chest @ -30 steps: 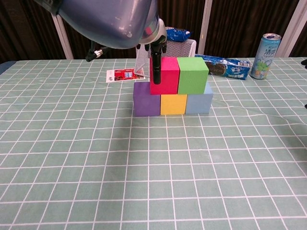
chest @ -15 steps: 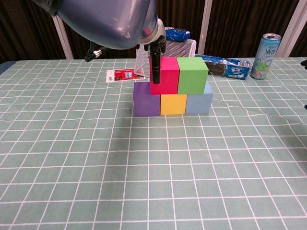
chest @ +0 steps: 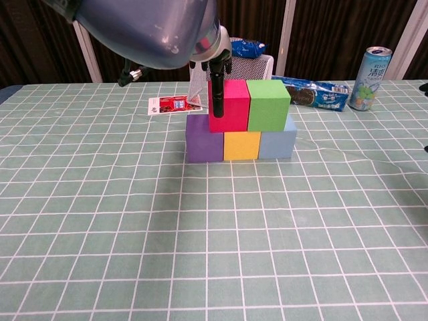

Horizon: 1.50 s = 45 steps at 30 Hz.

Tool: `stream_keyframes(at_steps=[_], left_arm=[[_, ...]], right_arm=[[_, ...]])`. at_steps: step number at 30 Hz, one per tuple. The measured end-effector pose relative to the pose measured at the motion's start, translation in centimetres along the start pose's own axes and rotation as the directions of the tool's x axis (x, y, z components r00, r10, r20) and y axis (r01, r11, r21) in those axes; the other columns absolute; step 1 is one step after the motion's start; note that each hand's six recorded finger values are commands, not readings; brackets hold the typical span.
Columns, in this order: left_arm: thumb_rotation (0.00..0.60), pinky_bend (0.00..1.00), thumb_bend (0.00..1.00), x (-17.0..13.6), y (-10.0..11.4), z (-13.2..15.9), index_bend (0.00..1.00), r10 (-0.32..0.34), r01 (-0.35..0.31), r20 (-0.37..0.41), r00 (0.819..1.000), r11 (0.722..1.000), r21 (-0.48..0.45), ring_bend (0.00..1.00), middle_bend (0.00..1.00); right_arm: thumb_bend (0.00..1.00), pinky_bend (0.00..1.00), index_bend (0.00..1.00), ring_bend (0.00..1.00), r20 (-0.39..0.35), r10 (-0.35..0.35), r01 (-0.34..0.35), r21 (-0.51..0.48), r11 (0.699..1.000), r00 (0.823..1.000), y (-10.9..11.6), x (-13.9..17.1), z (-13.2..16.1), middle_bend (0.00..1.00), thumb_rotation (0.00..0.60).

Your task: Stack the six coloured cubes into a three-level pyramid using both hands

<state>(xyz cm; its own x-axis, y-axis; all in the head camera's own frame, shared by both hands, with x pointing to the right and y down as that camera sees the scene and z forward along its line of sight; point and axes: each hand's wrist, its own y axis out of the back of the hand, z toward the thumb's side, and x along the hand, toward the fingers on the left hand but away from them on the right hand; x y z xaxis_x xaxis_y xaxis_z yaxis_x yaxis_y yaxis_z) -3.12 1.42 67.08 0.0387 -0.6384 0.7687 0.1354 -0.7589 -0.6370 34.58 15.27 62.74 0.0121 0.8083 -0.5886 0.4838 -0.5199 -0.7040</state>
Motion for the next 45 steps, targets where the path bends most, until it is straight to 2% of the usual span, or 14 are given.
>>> stream_keyframes(at_steps=[8,17,25,37,45], left_arm=[[0.6,0.05,0.13,-0.1,0.3,-0.4,0.0,0.01,-0.01,-0.002,1.0,1.0,-0.01,0.0,0.06],[0.6,0.05,0.12,-0.7,0.8,-1.8,0.0,0.025,-0.025,-0.004,1.0,0.999,-0.026,0.0,0.04],[0.6,0.05,0.12,-1.6,0.8,-5.4,0.0,0.036,-0.038,-0.032,0.999,0.998,-0.055,0.0,0.04],[0.6,0.05,0.13,-2.8,-2.8,-13.9,0.0,0.007,-0.023,-0.127,0.992,0.992,-0.122,0.0,0.05],[0.6,0.05,0.14,-3.3,-4.9,-15.5,0.0,-0.014,-0.001,-0.125,0.992,0.993,-0.117,0.0,0.06]], right_arm=[[0.32,0.0,0.0,0.0,-0.003,0.002,-0.002,0.001,1.0,1.0,-0.1,0.1,0.0,0.0,0.6],[0.32,0.0,0.0,0.0,-0.004,0.005,-0.005,0.006,1.0,1.0,-0.1,0.1,0.1,0.0,0.6],[0.32,0.0,0.0,0.0,-0.014,0.006,-0.006,0.008,1.0,1.0,-0.2,0.3,0.4,0.0,0.6],[0.32,0.0,0.0,0.0,-0.017,0.019,-0.019,0.025,1.0,1.0,-0.6,0.5,0.6,0.0,0.6],[0.32,0.0,0.0,0.0,-0.02,0.027,-0.027,0.03,0.999,0.999,-1.0,0.6,0.8,0.0,0.6]])
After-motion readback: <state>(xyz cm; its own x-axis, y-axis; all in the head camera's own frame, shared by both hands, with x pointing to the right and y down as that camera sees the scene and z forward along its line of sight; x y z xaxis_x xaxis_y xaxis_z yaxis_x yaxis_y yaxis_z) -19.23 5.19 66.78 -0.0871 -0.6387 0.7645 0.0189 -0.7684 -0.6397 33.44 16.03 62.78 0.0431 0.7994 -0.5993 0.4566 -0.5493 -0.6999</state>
